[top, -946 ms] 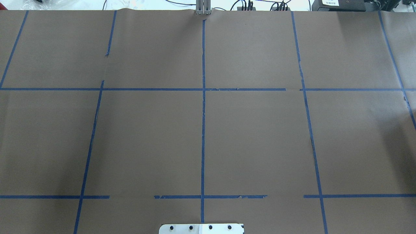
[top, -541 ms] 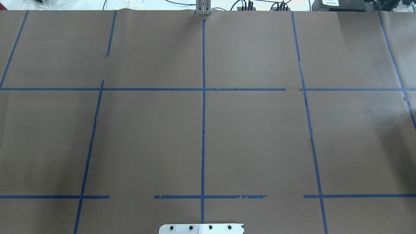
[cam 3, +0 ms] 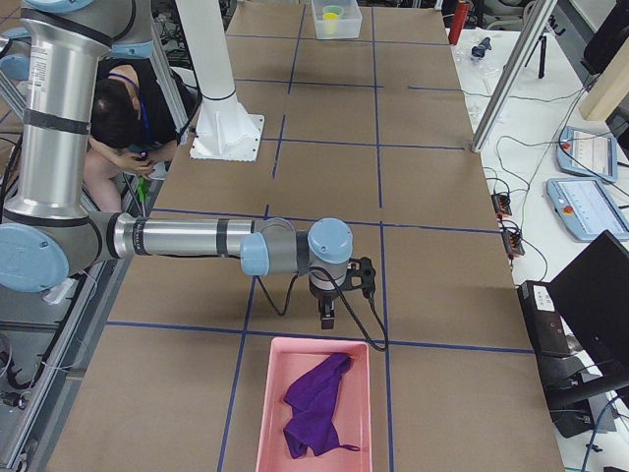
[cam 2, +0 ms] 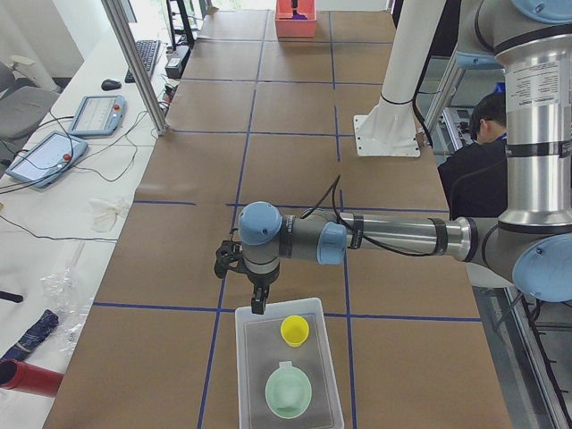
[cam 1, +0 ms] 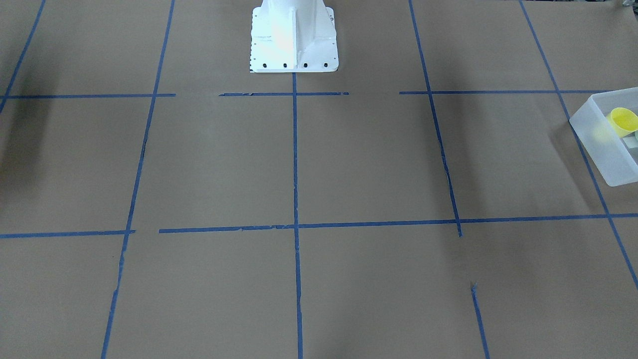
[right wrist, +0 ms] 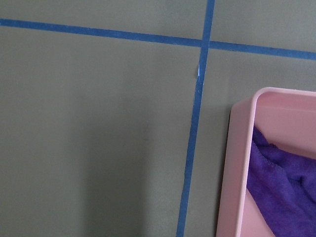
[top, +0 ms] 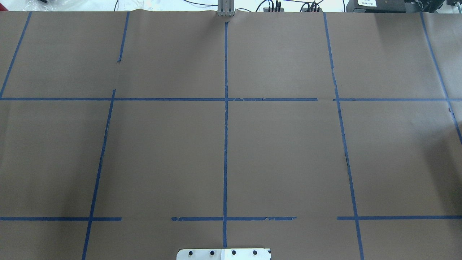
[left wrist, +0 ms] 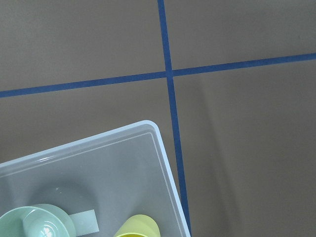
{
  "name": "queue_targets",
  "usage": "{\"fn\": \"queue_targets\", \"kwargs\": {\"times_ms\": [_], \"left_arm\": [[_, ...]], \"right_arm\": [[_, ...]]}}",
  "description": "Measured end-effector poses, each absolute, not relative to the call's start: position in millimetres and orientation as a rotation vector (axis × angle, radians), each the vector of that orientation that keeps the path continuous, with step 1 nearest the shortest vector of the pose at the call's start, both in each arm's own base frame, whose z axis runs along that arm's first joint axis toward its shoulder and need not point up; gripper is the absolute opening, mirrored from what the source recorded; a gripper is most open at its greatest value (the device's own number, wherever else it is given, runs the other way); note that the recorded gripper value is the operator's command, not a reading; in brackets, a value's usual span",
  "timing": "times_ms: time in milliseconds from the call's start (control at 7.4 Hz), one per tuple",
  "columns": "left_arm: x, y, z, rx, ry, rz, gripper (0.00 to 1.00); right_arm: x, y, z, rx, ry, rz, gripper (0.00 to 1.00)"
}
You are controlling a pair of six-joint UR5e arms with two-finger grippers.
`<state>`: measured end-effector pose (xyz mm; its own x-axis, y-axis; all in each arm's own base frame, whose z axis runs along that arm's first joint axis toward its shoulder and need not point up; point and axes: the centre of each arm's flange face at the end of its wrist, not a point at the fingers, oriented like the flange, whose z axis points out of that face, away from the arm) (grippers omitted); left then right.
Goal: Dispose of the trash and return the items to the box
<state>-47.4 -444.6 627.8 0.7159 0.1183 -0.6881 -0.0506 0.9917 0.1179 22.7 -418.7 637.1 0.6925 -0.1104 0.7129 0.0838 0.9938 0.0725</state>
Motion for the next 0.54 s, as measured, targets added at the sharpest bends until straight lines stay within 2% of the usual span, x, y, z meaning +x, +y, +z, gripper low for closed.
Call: {"fn": "queue_targets", "kwargs": {"times_ms": [541], "left_arm": [[-47.2,-446.1,620.2,0.110,0.769,0.101,1.00]], "right_arm": [[22.2,-419.5,640.0,0.030,-0.797,-0.105,1.00]]}}
